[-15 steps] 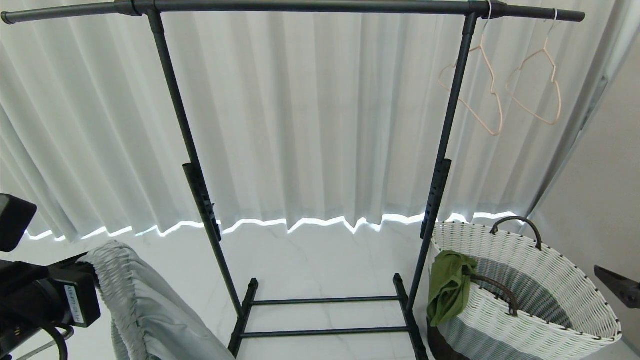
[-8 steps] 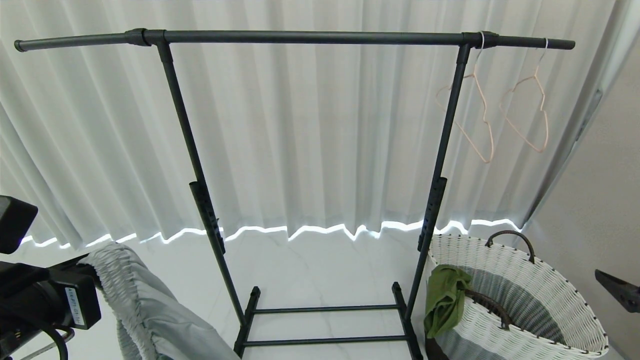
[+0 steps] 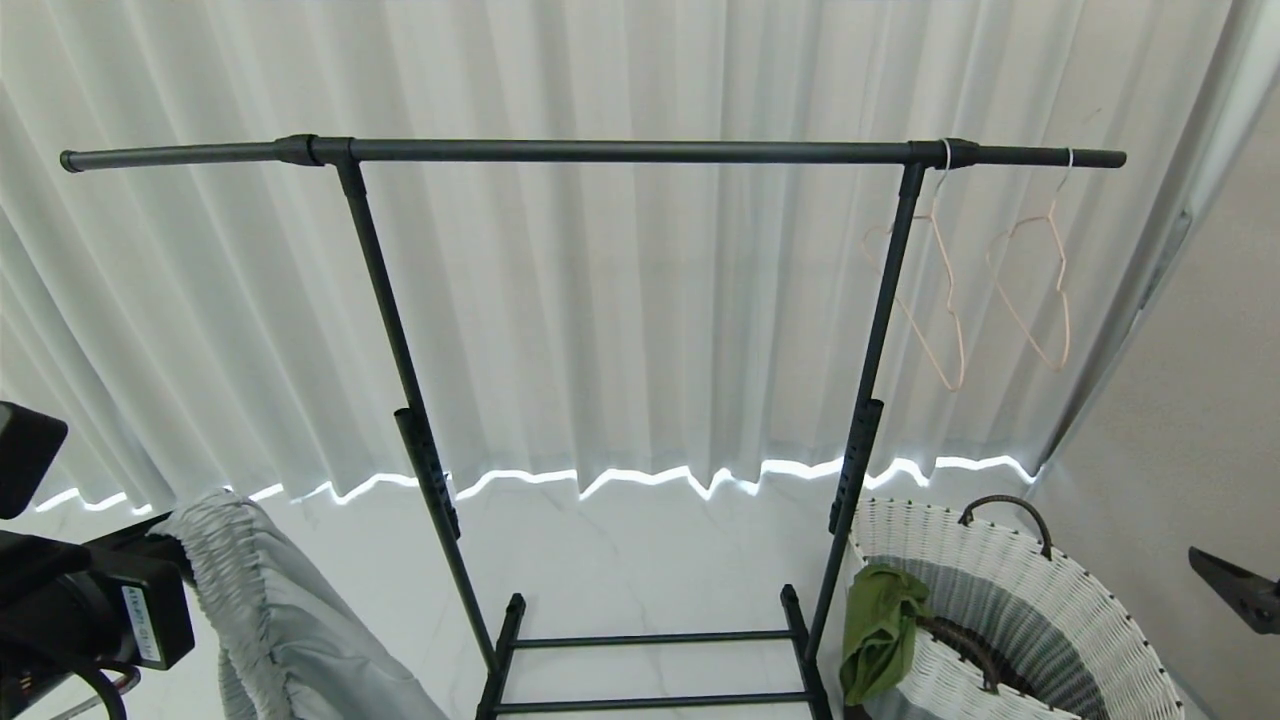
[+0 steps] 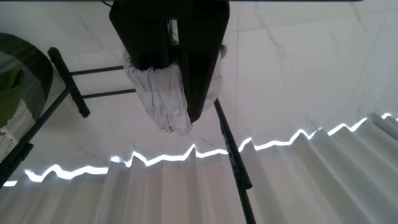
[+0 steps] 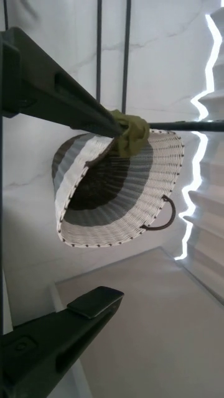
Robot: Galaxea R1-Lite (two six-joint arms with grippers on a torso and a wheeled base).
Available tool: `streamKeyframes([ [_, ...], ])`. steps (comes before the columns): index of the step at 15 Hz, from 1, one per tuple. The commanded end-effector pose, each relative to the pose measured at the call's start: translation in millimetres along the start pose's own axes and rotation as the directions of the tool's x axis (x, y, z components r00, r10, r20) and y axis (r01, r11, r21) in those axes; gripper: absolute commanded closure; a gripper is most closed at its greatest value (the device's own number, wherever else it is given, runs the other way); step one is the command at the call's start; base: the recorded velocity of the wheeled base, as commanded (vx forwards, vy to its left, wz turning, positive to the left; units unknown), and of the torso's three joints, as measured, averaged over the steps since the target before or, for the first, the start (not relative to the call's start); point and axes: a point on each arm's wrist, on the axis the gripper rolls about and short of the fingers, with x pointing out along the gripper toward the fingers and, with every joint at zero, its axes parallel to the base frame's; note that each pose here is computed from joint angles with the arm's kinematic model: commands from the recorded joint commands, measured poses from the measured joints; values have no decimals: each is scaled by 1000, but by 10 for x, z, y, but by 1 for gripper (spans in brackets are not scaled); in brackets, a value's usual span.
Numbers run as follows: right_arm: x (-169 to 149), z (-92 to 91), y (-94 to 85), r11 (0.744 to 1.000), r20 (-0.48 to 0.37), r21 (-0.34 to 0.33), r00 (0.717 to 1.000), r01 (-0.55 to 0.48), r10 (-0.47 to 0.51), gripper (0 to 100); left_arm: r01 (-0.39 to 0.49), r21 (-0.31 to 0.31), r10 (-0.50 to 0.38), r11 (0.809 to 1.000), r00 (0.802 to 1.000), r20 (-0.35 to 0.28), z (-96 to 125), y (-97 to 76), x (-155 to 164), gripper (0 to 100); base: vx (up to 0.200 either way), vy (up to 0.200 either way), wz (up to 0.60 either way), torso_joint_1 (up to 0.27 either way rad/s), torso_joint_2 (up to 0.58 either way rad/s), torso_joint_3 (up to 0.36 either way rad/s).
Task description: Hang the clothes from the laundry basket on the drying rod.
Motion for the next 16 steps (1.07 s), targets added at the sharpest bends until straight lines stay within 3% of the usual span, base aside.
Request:
streamKeyframes([
  [1, -2, -16, 3, 1000, -3, -5, 1000, -1, 1, 0, -1, 0, 1, 1000, 1000, 3, 1, 1, -6, 100, 0, 0, 0, 217, -496, -290],
  [7, -53, -45, 0, 1000, 12, -23, 1000, 2, -2, 0, 1, 1, -1, 1000, 1000, 3, -28, -1, -29, 100, 0, 0, 0, 223, -514, -292],
  [10, -48, -14, -3, 1000, 23, -22, 1000, 3, -2, 0, 12, -8, -12, 1000, 999, 32, -10, 2, -81, 100, 0, 0, 0, 251, -554, -310],
  [12, -23, 69, -10, 1000, 76, -12, 997, 9, -8, 0, 10, -10, -10, 1000, 999, 46, -4, 7, -110, 100, 0, 0, 0, 261, -576, -312],
  [14, 72, 138, -1, 1000, 131, 0, 991, -4, 4, 0, 11, -9, -11, 1000, 999, 52, -1, 7, -123, 100, 0, 0, 0, 117, -246, -139],
  [16, 133, 123, 12, 1000, 118, 2, 993, -8, 8, 0, 10, -2, -10, 1000, 999, 43, -5, 6, -104, 100, 0, 0, 0, 37, -83, -41],
])
